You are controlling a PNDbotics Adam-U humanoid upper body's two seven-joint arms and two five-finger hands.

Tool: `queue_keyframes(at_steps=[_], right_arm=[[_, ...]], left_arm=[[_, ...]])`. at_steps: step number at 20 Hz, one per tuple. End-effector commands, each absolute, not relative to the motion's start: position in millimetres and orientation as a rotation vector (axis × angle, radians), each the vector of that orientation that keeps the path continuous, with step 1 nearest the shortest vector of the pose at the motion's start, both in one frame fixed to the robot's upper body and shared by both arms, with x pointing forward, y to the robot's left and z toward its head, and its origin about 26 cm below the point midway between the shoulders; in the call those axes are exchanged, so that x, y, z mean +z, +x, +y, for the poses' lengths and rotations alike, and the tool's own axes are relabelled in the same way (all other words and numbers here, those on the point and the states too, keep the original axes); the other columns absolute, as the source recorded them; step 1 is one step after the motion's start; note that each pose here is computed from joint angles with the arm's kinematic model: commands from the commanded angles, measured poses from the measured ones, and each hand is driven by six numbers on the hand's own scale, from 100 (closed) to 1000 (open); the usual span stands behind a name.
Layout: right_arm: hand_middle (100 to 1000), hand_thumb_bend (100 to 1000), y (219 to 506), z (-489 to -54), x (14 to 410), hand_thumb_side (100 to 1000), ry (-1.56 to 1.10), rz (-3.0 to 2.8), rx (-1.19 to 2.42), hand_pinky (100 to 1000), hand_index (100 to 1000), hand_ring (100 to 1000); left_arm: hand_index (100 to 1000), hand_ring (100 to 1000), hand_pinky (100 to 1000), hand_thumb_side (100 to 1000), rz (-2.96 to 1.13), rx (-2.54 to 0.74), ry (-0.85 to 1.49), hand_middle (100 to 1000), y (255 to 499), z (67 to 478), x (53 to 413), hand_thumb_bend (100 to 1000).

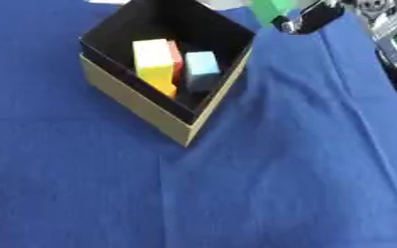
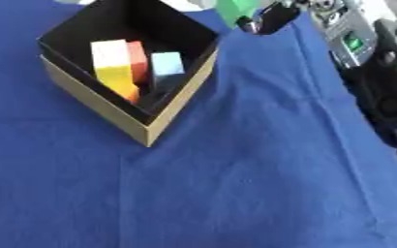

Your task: Pick up objects on the table and place them in the box.

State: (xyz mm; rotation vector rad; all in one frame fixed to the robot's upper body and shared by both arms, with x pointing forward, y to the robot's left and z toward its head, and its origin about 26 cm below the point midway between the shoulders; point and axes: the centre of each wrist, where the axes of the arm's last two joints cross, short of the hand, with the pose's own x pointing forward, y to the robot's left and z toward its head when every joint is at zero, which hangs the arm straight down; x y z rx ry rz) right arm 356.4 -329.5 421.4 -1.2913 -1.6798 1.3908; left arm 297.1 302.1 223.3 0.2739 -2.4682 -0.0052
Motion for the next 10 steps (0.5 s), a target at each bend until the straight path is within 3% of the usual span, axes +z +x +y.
queue_keyframes(at_steps=[1, 5, 10], right_arm=[[588, 114, 326, -311, 450, 100, -1.331, -1.751, 1.464, 832, 666, 775], [592, 100, 323, -276, 448, 100, -1.194, -1.814, 1.606, 831, 672, 775], [610, 100, 343, -232, 423, 100, -0.986, -1.762, 1.801, 831, 693, 778]], left_arm=[[886, 864, 794, 729, -2.496, -0.032, 0.311, 801, 293, 307, 233, 267], [886, 864, 794, 728, -2.495, -0.037, 0.308, 801, 293, 306, 233, 269], [887, 864, 795, 726, -2.502, -0.048, 0.283, 801, 295, 303, 236, 272]])
